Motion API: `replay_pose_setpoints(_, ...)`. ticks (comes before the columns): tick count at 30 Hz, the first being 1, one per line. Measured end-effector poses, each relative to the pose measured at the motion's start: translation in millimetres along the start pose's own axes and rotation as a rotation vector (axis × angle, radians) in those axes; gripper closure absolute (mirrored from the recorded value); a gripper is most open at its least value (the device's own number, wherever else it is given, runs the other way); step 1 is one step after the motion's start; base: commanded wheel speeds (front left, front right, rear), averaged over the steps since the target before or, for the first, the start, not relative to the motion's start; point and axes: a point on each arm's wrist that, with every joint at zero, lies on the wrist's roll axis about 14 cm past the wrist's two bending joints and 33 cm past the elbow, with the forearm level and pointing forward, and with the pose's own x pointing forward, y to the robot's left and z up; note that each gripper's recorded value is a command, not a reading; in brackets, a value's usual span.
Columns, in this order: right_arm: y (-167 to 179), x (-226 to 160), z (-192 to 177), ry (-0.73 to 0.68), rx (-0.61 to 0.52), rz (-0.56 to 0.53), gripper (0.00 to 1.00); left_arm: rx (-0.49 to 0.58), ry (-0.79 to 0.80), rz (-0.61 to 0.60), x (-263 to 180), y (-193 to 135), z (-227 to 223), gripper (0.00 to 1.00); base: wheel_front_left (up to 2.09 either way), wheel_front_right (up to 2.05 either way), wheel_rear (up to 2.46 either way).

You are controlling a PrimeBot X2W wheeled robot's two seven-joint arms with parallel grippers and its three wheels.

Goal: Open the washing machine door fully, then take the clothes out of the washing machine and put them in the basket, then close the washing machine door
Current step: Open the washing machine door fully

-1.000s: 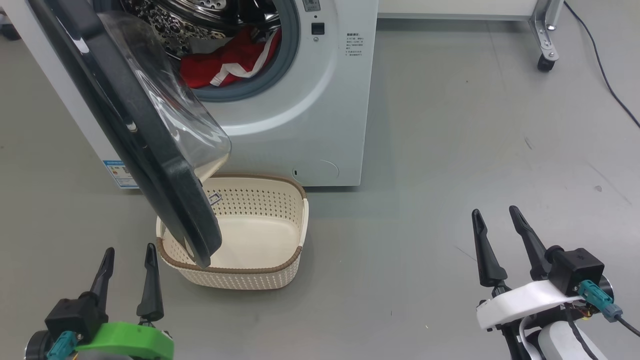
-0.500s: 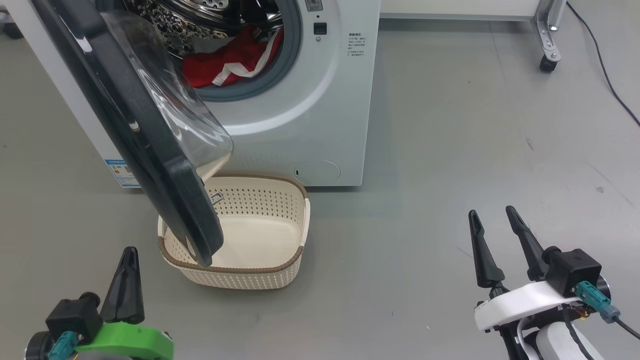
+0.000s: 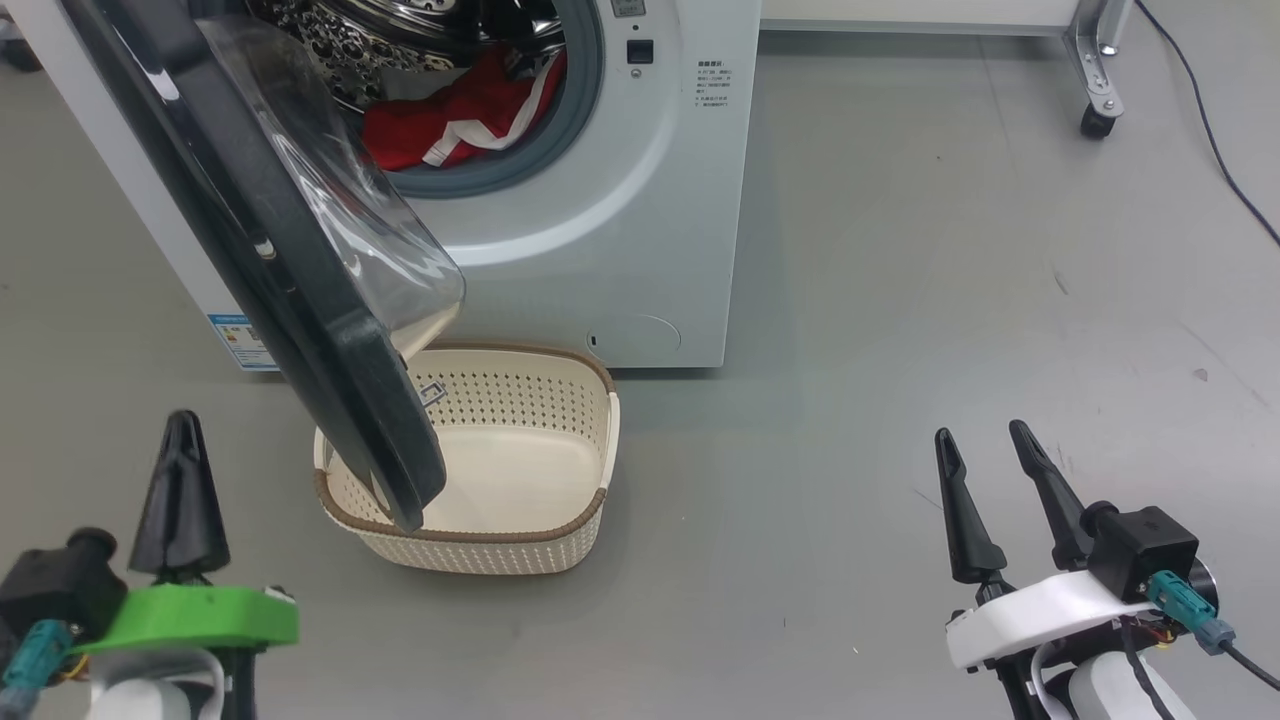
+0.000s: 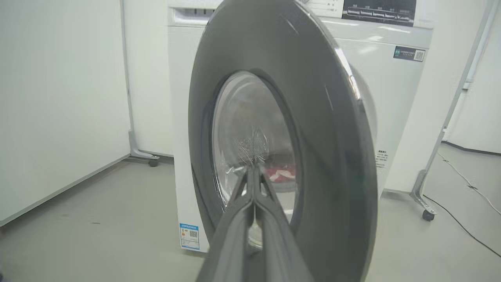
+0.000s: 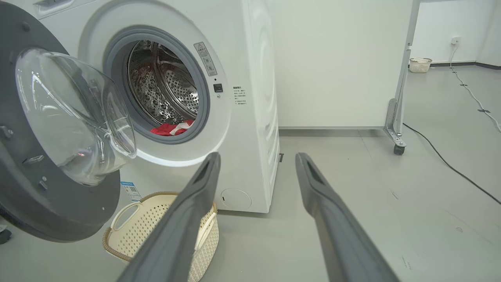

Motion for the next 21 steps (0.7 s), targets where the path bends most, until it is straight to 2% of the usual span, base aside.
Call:
replay_pose_setpoints(6, -0.2, 0.5, -2.0, 0.003, 0.004, -0.002, 0.0, -0.018, -0.157, -0.026, 23.9, -7.6, 48.6, 1.0, 0.0, 0.0, 0.0)
replay_pose_setpoints(14, -1.5, -0.1, -4.6, 0.009, -0.002, -0.005, 0.0, 0.047, -0.397, -0.14, 50.4, -38.2, 129.8, 1.0, 0.0, 0.0, 0.0)
replay_pose_setpoints(21, -1.0, -3.1, -6.9, 0.014, 0.0, -0.006, 0.0, 0.076, -0.425, -0.217, 58.5, -61.3, 140.4, 1.0, 0.0, 0.0, 0.0)
